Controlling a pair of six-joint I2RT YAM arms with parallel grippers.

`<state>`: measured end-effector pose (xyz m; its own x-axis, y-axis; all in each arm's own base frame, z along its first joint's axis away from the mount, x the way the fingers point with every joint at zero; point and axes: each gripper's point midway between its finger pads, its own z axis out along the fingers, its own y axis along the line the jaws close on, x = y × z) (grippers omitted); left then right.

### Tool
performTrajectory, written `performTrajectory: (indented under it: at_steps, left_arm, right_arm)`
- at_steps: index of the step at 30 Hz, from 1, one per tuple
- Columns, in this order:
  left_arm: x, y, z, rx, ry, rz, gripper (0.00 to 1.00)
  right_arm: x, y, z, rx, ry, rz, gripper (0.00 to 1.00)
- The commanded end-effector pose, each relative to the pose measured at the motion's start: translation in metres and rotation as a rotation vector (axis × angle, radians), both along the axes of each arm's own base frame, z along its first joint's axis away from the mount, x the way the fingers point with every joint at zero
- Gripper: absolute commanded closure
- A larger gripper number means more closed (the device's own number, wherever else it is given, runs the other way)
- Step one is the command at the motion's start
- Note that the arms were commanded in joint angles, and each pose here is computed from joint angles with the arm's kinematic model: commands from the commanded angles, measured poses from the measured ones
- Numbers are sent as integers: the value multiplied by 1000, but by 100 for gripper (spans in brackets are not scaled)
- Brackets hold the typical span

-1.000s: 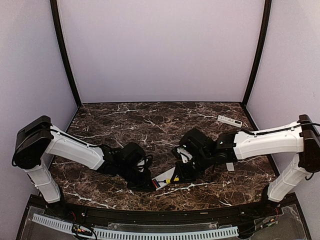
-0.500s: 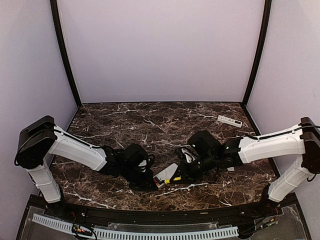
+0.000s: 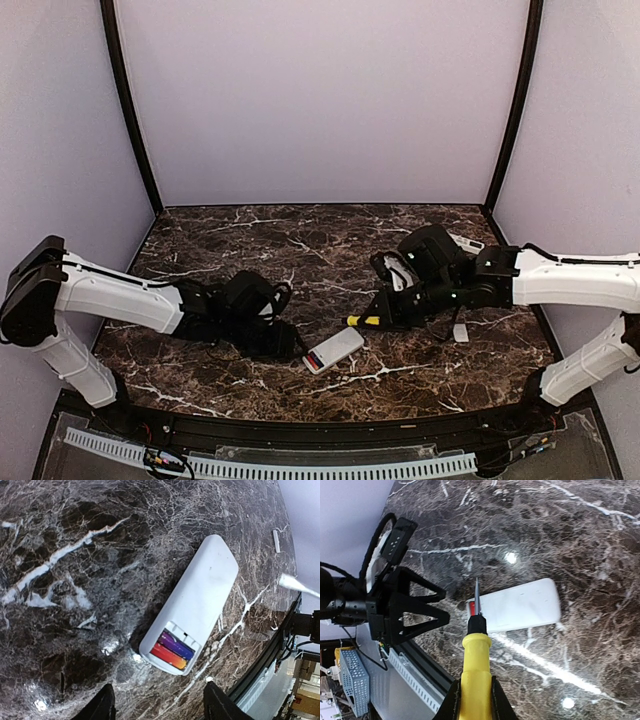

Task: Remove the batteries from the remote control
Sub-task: Adjust the remote control without the battery cover at the center of the board.

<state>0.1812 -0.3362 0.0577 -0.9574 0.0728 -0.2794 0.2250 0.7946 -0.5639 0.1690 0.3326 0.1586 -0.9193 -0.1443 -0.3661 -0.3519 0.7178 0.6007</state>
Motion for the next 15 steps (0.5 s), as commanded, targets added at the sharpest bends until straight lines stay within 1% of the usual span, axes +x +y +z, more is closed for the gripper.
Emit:
performTrajectory:
  at_steps: [1, 3, 7, 10, 15]
  left_arm:
    - [0, 7, -10, 98, -22, -60, 31]
    - [-1, 7, -13, 173, -62, -104, 23]
    - [2, 7, -14, 330, -142, -164, 18]
    - [0, 2, -13, 367, -162, -189, 17]
    - [-6, -6, -20, 391, -172, -220, 16]
  right_arm:
    - [23, -22, -2, -82, -66, -43, 100]
    - [31, -28, 2, -83, -85, -60, 100]
    - [40, -37, 9, -72, -108, -88, 100]
    - [42, -43, 10, -61, -117, -104, 100]
    - [43, -48, 9, -60, -123, -109, 100]
